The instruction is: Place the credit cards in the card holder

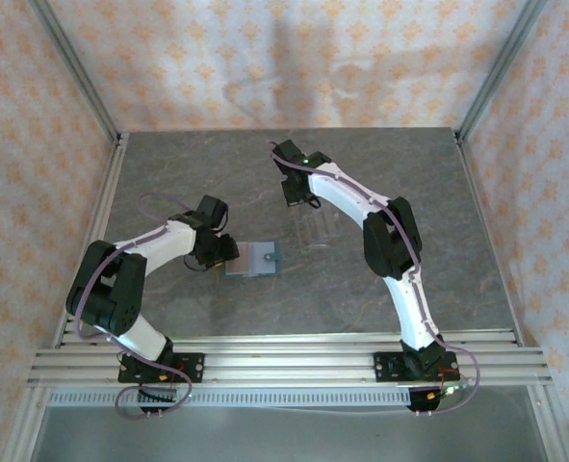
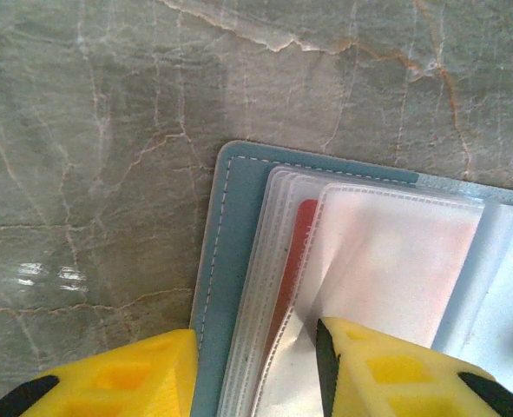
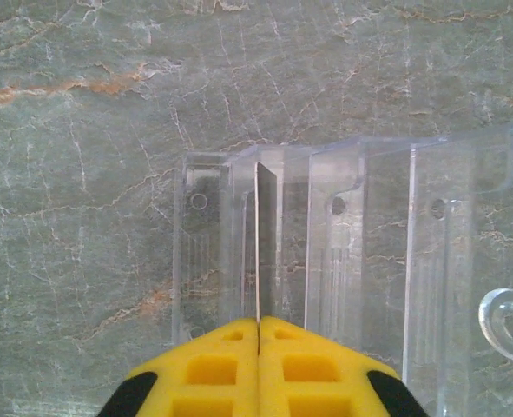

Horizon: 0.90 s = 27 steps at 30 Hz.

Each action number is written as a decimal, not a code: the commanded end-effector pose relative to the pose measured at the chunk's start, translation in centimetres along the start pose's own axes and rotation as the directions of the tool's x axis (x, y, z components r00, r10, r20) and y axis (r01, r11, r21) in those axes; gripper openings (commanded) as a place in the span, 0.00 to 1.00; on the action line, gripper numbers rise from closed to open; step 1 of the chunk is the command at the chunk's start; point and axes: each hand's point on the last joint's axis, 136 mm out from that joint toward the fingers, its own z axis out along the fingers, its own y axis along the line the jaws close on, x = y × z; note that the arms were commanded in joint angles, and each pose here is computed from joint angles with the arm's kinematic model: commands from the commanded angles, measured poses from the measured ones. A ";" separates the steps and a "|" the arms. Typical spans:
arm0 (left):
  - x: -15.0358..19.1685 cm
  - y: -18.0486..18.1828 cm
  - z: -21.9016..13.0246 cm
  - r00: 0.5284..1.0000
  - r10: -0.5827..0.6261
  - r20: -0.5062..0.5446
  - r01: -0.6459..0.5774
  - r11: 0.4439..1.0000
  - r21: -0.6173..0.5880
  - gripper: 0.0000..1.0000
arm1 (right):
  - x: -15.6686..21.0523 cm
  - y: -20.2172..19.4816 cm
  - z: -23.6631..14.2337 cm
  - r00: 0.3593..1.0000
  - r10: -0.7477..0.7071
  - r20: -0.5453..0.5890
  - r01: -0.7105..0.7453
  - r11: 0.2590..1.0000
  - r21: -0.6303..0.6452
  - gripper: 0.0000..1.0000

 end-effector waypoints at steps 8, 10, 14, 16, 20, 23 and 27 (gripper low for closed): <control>0.4 0.2 0.0 1.000 0.018 0.003 -0.018 1.000 -0.005 0.42 | -2.0 -0.9 -3.8 0.998 0.006 0.068 -0.005 1.000 -0.008 0.00; 0.2 0.0 -0.3 1.000 0.016 0.015 -0.016 1.000 0.002 0.42 | -2.5 -1.0 -4.9 0.995 0.010 0.099 -0.009 1.000 -0.006 0.00; -0.1 -0.4 -1.0 0.999 0.021 0.037 -0.022 1.000 0.007 0.42 | -2.9 -0.4 -7.3 0.986 0.009 0.168 -0.004 1.000 -0.025 0.00; -0.2 -0.5 -1.1 0.999 0.027 0.041 -0.027 1.000 0.000 0.42 | -2.6 0.4 -8.1 0.982 0.010 0.191 0.000 0.999 -0.054 0.00; -0.2 -0.3 -0.6 0.999 0.027 0.029 -0.026 1.000 -0.016 0.40 | -1.7 2.7 -9.6 0.974 0.046 0.223 -0.003 0.982 -0.189 0.00; 0.0 0.1 -0.2 0.999 0.026 0.024 -0.026 0.999 -0.028 0.39 | -0.5 5.1 -10.3 0.969 0.093 0.228 -0.005 0.933 -0.359 0.00; 0.4 0.6 0.1 0.999 0.027 0.017 -0.027 0.999 -0.040 0.37 | 0.8 8.0 -11.3 0.962 0.165 0.220 -0.013 0.826 -0.563 0.00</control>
